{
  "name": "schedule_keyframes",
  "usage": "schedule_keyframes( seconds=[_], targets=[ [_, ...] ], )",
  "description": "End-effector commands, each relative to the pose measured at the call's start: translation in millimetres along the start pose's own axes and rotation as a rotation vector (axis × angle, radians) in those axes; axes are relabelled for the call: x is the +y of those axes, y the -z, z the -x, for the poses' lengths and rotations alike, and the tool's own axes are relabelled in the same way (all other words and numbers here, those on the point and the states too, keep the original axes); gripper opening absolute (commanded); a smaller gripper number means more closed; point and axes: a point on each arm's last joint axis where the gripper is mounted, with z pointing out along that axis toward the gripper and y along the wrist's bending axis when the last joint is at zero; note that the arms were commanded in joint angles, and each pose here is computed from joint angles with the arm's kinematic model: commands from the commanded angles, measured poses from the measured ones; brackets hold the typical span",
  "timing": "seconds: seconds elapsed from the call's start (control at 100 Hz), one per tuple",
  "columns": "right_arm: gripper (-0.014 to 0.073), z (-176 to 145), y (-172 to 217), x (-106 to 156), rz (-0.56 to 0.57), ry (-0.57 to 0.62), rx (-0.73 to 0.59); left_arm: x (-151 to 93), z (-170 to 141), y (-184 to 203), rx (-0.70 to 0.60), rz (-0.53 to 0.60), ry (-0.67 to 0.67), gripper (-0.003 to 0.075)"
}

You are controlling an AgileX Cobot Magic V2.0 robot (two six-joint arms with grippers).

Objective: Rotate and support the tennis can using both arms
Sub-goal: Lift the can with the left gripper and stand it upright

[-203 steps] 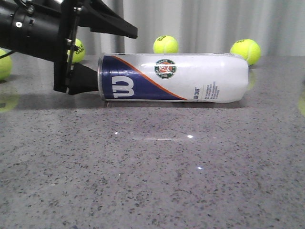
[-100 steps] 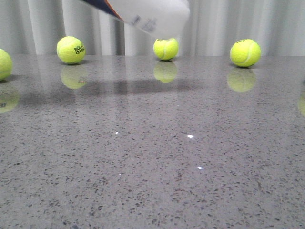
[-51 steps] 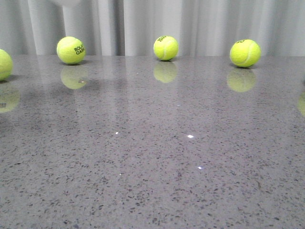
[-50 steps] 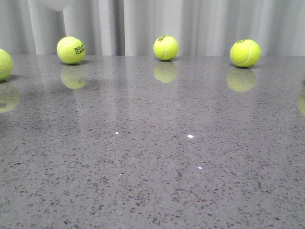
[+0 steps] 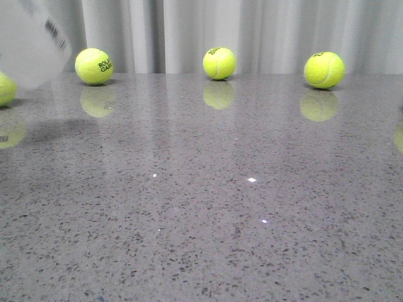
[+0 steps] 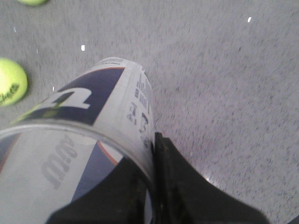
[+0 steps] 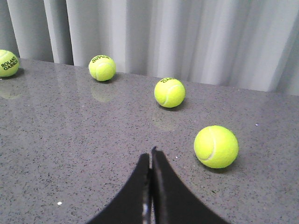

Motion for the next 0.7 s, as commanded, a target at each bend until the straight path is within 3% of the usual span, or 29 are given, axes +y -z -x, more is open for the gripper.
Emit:
schedule_keyframes(
  seconds=[0.0,0.57,0.69],
  targets=[
    [-0.0070,16,2,-2,-0.019,-0.004,-0.102,-4,-5,6,-0.012,-0.003,0.012,-0.0021],
    [-0.0070,15,2,-2,-0.018,-0.004,-0.101,-2,-3,-7,0.028,-0.018,0.021,-0.0015],
    [-0.0070,15,2,-2,-0.018,-0.004,-0.101,-1,0,-19,0.062,-0.031,0.028,0.0032]
  ],
)
